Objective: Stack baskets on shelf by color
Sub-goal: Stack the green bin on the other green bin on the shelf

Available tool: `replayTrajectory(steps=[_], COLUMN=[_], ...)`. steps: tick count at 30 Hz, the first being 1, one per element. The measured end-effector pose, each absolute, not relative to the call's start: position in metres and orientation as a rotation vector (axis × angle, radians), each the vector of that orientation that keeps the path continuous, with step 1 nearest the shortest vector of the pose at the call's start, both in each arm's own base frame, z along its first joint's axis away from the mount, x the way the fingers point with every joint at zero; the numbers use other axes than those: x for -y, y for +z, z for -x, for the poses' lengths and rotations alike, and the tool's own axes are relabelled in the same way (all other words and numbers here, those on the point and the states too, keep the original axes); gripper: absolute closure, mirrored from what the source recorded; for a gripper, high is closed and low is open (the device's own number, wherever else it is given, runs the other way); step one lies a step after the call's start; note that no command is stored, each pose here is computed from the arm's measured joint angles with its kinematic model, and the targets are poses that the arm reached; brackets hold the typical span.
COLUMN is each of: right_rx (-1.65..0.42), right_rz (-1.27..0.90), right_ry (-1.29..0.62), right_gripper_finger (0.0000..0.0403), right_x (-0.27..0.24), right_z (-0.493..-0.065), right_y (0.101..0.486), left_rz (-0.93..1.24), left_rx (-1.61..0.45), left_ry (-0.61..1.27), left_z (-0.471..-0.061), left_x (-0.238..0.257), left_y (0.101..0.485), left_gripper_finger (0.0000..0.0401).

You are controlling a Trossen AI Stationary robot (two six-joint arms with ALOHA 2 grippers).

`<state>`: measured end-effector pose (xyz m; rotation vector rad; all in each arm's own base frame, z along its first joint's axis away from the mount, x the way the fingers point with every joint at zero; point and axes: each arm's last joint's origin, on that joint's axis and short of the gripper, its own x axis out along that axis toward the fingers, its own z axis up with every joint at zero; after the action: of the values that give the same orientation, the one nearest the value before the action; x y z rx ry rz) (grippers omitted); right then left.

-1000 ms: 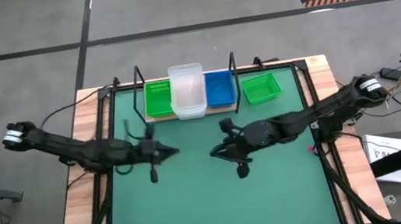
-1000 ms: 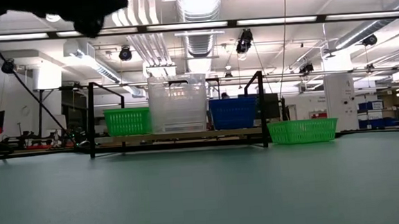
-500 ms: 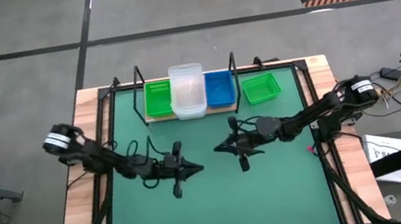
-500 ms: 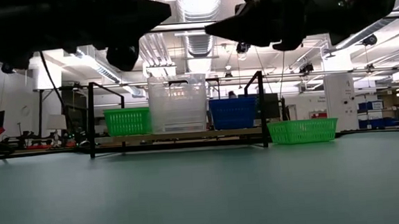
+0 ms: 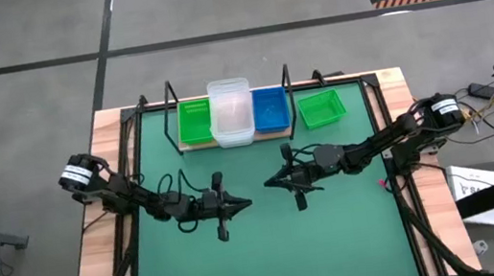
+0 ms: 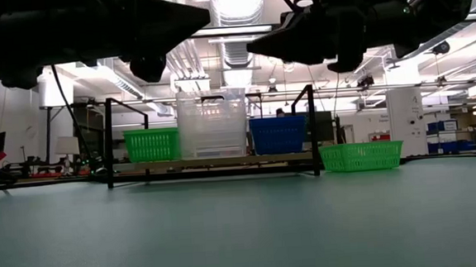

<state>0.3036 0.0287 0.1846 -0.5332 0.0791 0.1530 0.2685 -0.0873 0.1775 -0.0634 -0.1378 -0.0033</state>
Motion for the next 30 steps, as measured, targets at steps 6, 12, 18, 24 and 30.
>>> replayTrajectory(steps=[6, 12, 18, 24, 30], right_rx=[0.056, 0.126, 0.124, 0.077, 0.041], right_rz=[0.587, 0.555, 0.528, 0.492, 0.445], right_ry=[0.233, 0.255, 0.307, 0.248, 0.231], right_gripper_finger=[0.0394, 0.0394, 0.0394, 0.0394, 0.0394], right_x=[-0.035, -0.048, -0.061, -0.071, -0.067], right_z=[-0.307, -0.302, -0.293, -0.278, -0.249], right_y=[0.177, 0.179, 0.176, 0.17, 0.164], left_rz=[-0.035, -0.009, 0.002, 0.019, 0.055], left_rx=[0.146, 0.219, 0.244, 0.282, 0.162], left_ry=[0.025, 0.03, 0.031, 0.057, 0.053], left_z=[-0.269, -0.271, -0.275, -0.259, -0.213], left_x=[0.084, 0.085, 0.087, 0.081, 0.064], left_y=[0.178, 0.192, 0.198, 0.216, 0.228], left_gripper_finger=[0.0401, 0.0401, 0.0401, 0.0401, 0.0401])
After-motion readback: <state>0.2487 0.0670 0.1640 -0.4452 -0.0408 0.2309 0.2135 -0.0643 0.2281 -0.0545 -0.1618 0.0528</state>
